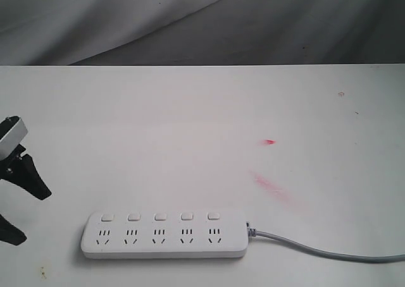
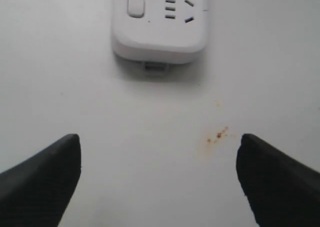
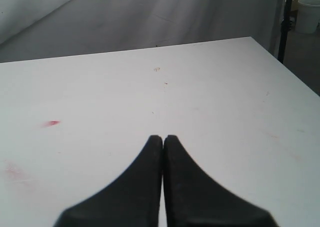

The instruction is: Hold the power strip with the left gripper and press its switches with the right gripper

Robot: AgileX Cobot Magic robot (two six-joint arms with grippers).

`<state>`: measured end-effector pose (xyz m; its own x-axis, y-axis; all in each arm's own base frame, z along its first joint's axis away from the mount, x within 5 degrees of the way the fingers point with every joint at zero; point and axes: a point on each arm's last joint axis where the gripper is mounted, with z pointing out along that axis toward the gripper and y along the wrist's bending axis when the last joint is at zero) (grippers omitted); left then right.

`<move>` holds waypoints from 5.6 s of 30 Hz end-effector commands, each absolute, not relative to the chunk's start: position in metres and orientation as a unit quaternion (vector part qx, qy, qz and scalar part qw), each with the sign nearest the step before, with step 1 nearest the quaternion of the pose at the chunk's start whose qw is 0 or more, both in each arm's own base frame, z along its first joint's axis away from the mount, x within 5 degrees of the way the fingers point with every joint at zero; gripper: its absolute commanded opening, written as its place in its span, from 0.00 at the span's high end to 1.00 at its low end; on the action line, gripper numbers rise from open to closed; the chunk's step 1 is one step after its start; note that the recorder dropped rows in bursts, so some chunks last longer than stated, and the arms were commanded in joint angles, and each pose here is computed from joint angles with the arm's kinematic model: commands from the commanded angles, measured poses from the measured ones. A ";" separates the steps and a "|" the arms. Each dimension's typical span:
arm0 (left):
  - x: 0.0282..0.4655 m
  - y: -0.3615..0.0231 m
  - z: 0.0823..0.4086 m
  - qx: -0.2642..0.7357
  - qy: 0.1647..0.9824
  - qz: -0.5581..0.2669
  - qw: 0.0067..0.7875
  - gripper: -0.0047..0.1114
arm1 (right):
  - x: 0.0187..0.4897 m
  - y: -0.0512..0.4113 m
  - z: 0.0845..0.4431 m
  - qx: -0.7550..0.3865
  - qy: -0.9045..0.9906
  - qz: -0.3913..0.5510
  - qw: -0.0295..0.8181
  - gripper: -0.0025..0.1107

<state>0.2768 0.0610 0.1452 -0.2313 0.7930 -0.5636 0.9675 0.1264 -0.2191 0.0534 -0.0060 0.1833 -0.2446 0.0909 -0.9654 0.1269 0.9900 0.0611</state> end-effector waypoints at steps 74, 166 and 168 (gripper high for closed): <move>0.282 -0.028 0.107 0.626 0.710 -0.284 0.153 0.27 | 0.053 -0.006 0.183 0.072 0.785 -0.017 0.615 0.98; 0.283 -0.026 0.105 0.635 0.709 -0.270 0.148 0.42 | 0.193 -0.011 0.412 -0.052 0.823 -0.028 0.566 0.98; 0.283 -0.026 0.105 0.635 0.709 -0.270 0.148 0.42 | 0.210 -0.005 0.404 -0.154 0.851 -0.022 0.502 0.98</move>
